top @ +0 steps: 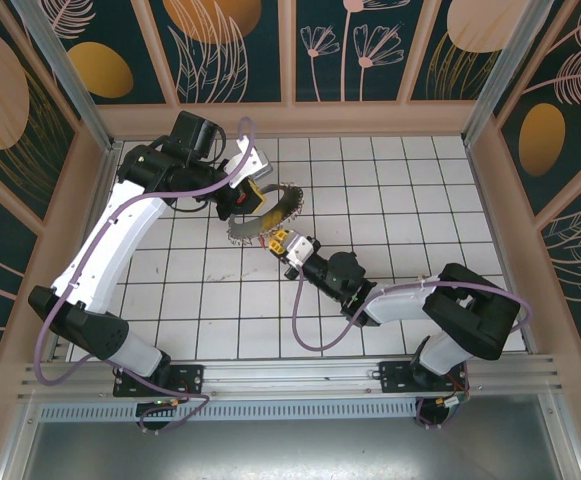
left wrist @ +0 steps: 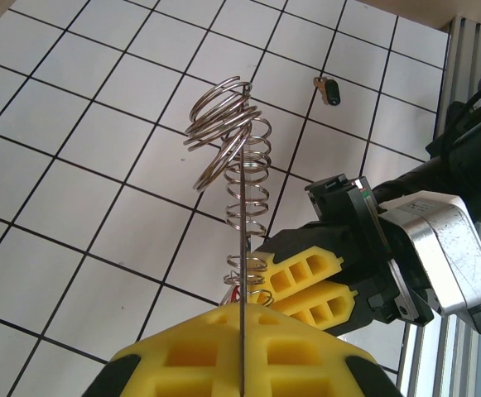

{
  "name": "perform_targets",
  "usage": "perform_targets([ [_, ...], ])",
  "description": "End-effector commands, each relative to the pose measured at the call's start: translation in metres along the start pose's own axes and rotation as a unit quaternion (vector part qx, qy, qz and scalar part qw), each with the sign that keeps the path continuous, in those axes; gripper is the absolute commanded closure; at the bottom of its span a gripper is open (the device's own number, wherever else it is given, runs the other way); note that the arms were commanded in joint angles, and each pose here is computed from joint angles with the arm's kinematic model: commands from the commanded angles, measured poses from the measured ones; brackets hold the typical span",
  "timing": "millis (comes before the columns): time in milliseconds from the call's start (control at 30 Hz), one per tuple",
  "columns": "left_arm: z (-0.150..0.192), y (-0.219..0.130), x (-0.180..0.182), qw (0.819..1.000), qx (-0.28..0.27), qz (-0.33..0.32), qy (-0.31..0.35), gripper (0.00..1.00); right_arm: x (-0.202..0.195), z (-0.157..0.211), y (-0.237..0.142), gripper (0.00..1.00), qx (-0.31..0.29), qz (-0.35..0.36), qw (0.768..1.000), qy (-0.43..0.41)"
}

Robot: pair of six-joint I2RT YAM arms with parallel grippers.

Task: Put the keys on the keyring

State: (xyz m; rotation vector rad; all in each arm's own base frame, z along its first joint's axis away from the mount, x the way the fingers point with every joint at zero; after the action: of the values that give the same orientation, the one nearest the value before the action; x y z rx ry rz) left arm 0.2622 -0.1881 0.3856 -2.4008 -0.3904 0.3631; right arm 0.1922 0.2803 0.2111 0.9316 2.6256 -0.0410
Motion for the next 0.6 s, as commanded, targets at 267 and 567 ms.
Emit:
perform_targets([
  [267,-0.002,-0.008,-0.008,1.000,-0.016,0.002,0.014,0.98,0.000,-0.003,0.003,0.83,-0.010,0.009,1.000,0.010],
  [567,-0.001,-0.008,-0.007,1.000,-0.015,0.000,0.014,0.98,0.001,-0.001,-0.007,0.84,-0.007,0.007,1.000,0.013],
])
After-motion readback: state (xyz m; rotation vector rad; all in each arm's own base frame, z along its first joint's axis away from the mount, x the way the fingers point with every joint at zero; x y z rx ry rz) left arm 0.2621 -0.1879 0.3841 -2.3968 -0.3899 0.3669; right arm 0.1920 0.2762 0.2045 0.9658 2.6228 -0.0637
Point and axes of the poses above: each hand's point on the last joint's axis, 136 mm out from that joint toward the fingers, its own y axis out along the fingers, its own x axis along the line the jaws close on, z = x × y, the point moved 9 cm from there along -y, back along the fingers, and after that the axes turned 2 degrees about -y, right-handed, at the moved point
